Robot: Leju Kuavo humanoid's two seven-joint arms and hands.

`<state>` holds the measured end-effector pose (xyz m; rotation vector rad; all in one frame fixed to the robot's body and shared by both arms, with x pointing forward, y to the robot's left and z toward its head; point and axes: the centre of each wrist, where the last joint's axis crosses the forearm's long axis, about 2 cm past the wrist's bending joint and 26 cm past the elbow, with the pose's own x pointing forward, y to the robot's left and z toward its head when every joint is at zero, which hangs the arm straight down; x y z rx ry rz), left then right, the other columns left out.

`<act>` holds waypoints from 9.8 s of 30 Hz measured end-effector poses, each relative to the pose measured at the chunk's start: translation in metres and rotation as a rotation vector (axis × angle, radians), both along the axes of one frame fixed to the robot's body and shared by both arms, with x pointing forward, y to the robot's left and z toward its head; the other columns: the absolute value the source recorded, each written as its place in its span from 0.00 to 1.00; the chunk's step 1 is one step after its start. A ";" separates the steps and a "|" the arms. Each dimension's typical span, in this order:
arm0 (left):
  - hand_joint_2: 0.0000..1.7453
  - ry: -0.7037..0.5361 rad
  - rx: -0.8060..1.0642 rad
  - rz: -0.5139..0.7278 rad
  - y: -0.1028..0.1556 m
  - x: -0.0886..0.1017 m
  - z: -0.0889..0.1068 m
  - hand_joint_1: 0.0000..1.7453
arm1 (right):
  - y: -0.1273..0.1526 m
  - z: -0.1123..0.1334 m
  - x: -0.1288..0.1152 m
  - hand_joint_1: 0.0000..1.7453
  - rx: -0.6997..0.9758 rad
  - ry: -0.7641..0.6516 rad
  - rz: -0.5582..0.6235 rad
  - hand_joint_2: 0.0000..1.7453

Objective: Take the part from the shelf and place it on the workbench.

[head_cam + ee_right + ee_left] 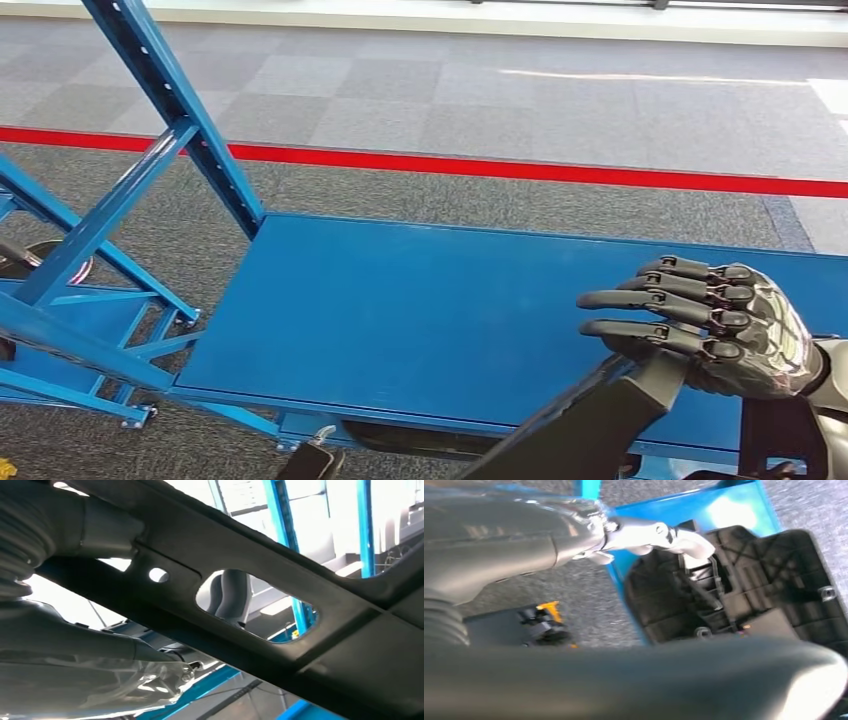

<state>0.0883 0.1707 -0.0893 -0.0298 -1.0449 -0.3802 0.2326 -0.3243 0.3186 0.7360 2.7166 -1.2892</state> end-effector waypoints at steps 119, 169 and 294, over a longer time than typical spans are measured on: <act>0.00 0.277 -0.112 0.019 -0.004 0.013 0.003 0.00 | 0.015 0.012 0.033 1.00 -0.008 -0.007 0.055 1.00; 0.00 -0.236 -0.374 0.447 0.014 0.147 0.052 0.00 | 0.067 0.038 0.086 1.00 0.130 0.021 0.206 1.00; 0.00 0.364 -0.037 0.151 0.020 0.017 -0.001 0.00 | 0.014 0.039 0.035 1.00 0.027 -0.019 0.109 1.00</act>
